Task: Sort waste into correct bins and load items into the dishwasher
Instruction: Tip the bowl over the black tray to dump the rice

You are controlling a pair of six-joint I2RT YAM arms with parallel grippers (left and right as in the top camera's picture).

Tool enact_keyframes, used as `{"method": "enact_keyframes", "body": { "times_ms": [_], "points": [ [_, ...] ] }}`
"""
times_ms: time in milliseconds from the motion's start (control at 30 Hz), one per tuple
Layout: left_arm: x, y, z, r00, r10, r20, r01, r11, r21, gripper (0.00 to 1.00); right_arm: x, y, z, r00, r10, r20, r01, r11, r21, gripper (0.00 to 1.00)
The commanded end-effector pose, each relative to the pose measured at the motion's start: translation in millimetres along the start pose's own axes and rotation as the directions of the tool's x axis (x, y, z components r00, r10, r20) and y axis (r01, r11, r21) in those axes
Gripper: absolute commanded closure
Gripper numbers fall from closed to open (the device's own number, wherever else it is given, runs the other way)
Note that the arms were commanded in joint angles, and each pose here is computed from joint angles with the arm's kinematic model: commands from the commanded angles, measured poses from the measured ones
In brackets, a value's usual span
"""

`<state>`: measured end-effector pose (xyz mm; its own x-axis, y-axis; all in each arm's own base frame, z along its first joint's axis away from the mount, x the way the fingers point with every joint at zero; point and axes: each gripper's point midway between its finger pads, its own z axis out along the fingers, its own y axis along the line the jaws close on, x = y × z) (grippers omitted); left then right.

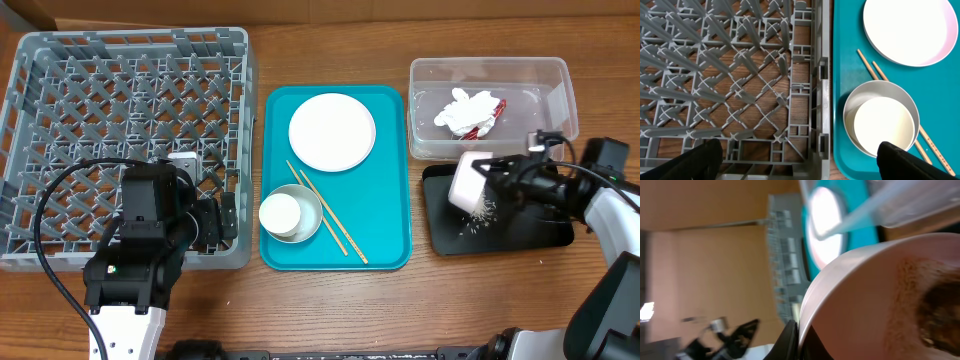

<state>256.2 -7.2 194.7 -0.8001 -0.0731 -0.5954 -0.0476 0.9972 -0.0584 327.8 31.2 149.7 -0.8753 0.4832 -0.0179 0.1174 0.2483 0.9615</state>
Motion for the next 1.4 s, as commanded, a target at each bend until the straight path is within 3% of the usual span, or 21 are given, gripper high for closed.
{"method": "enact_keyframes", "body": {
  "times_ms": [0,100,533,800,1000,1167,1367],
  "points": [
    [-9.2,1.4,-5.9,0.999,0.02,0.031,-0.02,1.0,-0.011,0.0,2.4,36.0,-16.4,1.0,0.012,-0.017,-0.016,0.976,-0.219,0.96],
    [-9.1,1.3,-5.9,0.999,0.02,0.031,-0.02,1.0,-0.01,0.0,1.9,46.7,-26.2,1.0,0.018,-0.016,-0.022,0.956,-0.292,0.96],
    [-9.2,1.4,-5.9,0.999,0.02,0.031,-0.02,1.0,-0.011,0.0,-13.6,38.9,-51.8,0.976,0.218,0.022,-0.202,0.932,-0.301,0.96],
    [-9.0,1.4,-5.9,0.999,0.02,0.03,-0.02,1.0,-0.011,0.0,-19.4,37.0,-60.2,0.92,0.391,-0.007,-0.374,0.874,-0.31,0.96],
    [-9.0,1.4,-5.9,0.999,0.021,0.03,-0.02,1.0,-0.011,0.0,-23.5,38.4,-59.4,0.963,0.269,0.03,-0.248,0.921,-0.302,0.96],
    [-9.1,1.4,-5.9,0.999,0.021,0.031,-0.02,1.0,-0.011,0.0,-19.3,16.1,-43.0,0.972,0.218,0.082,-0.203,0.966,-0.159,0.96],
    [-9.2,1.4,-5.9,0.999,0.021,0.031,-0.02,1.0,-0.011,0.0,-5.8,32.3,-23.1,0.998,0.017,0.064,-0.018,1.0,0.011,0.96]
  ]
}}
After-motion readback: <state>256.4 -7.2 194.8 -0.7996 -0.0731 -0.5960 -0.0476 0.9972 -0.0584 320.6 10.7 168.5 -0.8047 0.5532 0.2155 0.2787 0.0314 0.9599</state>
